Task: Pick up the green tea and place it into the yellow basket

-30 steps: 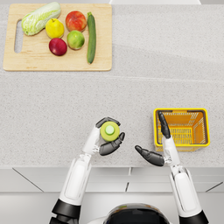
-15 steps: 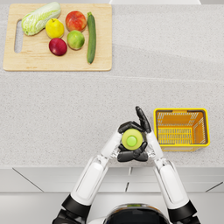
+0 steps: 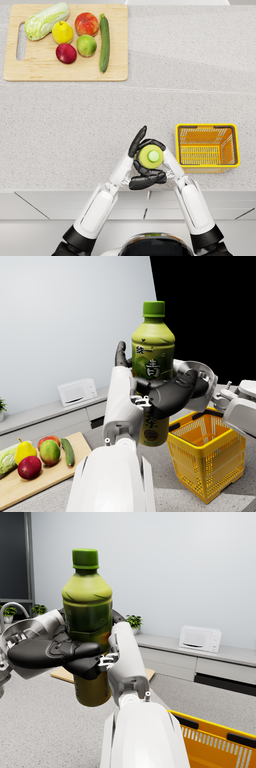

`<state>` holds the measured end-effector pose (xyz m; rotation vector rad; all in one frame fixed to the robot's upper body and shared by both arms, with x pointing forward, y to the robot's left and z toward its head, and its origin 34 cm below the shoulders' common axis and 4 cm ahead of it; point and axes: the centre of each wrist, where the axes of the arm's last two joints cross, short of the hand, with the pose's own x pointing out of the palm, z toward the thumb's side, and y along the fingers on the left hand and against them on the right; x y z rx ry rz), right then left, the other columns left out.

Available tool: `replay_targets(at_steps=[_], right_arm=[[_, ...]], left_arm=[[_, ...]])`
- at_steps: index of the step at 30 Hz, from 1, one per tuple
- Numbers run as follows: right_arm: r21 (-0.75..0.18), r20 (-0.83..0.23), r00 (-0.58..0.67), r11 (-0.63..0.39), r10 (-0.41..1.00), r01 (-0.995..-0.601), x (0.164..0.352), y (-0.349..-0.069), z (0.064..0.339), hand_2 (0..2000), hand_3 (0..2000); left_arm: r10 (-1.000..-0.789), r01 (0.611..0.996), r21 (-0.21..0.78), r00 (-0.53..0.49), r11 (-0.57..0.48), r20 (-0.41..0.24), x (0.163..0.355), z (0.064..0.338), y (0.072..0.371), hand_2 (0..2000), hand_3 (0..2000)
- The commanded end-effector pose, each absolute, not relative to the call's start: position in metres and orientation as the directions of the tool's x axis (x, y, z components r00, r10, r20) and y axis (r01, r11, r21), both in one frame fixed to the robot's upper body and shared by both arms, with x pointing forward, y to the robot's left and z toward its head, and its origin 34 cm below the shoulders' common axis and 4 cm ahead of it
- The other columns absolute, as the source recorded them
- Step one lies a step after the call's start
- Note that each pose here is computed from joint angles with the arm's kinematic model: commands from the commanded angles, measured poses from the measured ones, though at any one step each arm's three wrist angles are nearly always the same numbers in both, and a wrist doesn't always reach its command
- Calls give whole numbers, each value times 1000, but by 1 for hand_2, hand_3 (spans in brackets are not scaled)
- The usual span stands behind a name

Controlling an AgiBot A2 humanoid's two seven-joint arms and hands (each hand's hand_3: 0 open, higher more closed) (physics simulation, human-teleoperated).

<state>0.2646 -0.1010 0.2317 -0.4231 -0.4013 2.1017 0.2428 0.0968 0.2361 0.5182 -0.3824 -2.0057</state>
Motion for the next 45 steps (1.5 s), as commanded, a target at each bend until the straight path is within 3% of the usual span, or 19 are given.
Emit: replay_targets(at_steps=[1,3,5,9,12,16,18,19,20,22,23,24,28,32,33,34,35,37,45], right_arm=[[-513,-114,-433,-426,894,-745,274,-125,254,2000,2000],[-550,-90,-359,-346,929,-760,279,-150,264,2000,2000],[-595,-64,-264,-249,962,-765,278,-181,276,2000,2000],[-630,-19,-109,-97,994,-770,275,-229,285,2000,2000],[-587,23,-47,-25,999,-809,276,-250,269,2000,2000],[-343,32,-53,-39,998,-939,283,-258,250,2000,2000],[-234,27,-82,-74,996,-969,288,-257,240,2000,2000],[-201,11,-116,-111,993,-973,289,-257,237,639,1673],[-185,21,-98,-92,995,-978,289,-258,237,0,1347],[-169,41,-61,-53,997,-984,290,-254,238,0,693],[-197,37,-61,-53,997,-979,287,-249,242,0,367],[-299,56,-27,-9,998,-954,284,-242,246,0,40],[-559,74,38,73,997,-826,281,-234,282,0,0],[-639,114,132,174,985,-749,276,-257,299,0,0],[-639,120,143,187,982,-746,277,-260,299,0,0],[-610,113,121,165,986,-775,279,-251,287,0,0],[-639,122,146,190,982,-745,278,-260,298,0,0],[-614,121,140,185,983,-767,281,-257,289,0,0],[-604,123,142,188,982,-774,280,-256,284,0,0]], left_arm=[[-955,781,549,-244,-297,-170,239,254,149,0,0],[-982,780,597,-133,-188,-135,236,265,178,0,0],[-994,782,615,-46,-99,-101,240,271,199,0,0],[-997,809,586,-6,-54,-83,249,264,210,0,0],[-997,811,582,-5,-50,-78,256,265,210,0,0],[-997,815,579,-1,-42,-71,260,265,211,0,0],[-998,821,570,-1,-41,-70,260,262,211,0,0],[-998,823,566,-5,-44,-70,260,260,210,0,0],[-998,823,567,-5,-43,-69,260,261,210,0,0],[-998,825,564,-4,-41,-67,260,259,210,0,0],[-998,825,564,-4,-41,-66,260,260,210,0,0],[-998,820,571,-3,-39,-64,262,263,210,0,0],[-999,775,632,30,-4,-43,288,296,218,0,0],[-997,750,659,80,51,-14,301,316,234,0,0],[-995,750,658,96,70,-4,301,316,239,0,0],[-994,749,657,105,81,3,300,315,242,0,0],[-993,746,660,115,93,10,298,315,245,0,0],[-993,760,642,120,101,14,294,305,246,0,0],[-993,770,630,117,100,14,294,300,245,0,0]])
